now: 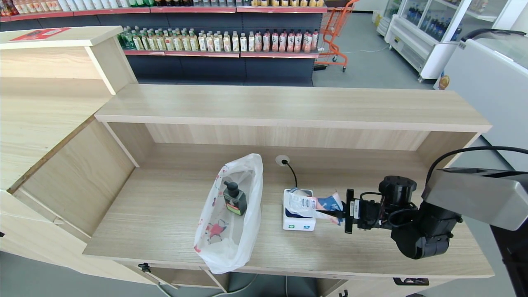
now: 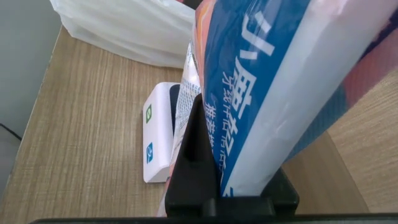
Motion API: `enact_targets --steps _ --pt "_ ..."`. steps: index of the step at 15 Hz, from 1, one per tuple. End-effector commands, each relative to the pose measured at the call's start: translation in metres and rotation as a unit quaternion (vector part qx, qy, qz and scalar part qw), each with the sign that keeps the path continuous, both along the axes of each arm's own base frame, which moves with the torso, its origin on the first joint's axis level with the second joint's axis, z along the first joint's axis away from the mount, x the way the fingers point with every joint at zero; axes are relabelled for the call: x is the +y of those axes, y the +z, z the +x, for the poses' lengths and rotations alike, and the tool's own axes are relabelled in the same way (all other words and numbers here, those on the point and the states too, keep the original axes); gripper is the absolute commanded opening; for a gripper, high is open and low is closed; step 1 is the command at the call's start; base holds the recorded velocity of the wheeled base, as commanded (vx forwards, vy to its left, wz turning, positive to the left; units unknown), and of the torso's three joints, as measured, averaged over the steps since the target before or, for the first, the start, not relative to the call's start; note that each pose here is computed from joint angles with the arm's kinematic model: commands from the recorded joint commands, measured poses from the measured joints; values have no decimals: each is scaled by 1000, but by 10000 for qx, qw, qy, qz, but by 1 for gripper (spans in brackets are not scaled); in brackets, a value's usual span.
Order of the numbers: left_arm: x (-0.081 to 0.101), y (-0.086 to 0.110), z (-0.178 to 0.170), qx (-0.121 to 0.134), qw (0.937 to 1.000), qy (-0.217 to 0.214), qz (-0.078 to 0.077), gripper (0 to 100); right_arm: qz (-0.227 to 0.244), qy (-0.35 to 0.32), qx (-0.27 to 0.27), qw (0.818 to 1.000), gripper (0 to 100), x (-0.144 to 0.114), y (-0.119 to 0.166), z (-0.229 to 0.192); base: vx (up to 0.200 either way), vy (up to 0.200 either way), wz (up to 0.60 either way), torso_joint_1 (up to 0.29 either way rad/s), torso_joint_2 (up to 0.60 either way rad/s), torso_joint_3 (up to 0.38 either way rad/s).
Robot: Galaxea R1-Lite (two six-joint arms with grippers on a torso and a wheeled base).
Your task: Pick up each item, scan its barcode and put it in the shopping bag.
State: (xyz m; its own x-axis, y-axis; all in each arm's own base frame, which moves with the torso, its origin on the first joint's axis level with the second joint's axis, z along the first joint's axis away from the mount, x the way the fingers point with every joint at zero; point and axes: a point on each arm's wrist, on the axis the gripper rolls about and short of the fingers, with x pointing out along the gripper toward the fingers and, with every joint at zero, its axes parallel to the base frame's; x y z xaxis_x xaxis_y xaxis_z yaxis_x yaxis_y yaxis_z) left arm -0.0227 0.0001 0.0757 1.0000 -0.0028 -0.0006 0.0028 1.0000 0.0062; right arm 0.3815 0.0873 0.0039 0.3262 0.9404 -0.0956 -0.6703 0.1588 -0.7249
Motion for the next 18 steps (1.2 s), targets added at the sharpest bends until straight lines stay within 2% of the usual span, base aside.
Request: enact_targets --steps 1,16,18 --pt "0 0 0 -3 10000 -2 0 100 -1 -7 -3 10000 0 0 -2 1 0 0 0 0 0 0" --pt "0 0 0 -3 10000 -2 0 100 30 38 -154 9999 0 6 -10 14 0 0 0 0 0 0" --pt "0 0 0 -3 10000 -2 0 100 83 -131 -198 9997 0 -8 6 13 0 0 0 0 0 0"
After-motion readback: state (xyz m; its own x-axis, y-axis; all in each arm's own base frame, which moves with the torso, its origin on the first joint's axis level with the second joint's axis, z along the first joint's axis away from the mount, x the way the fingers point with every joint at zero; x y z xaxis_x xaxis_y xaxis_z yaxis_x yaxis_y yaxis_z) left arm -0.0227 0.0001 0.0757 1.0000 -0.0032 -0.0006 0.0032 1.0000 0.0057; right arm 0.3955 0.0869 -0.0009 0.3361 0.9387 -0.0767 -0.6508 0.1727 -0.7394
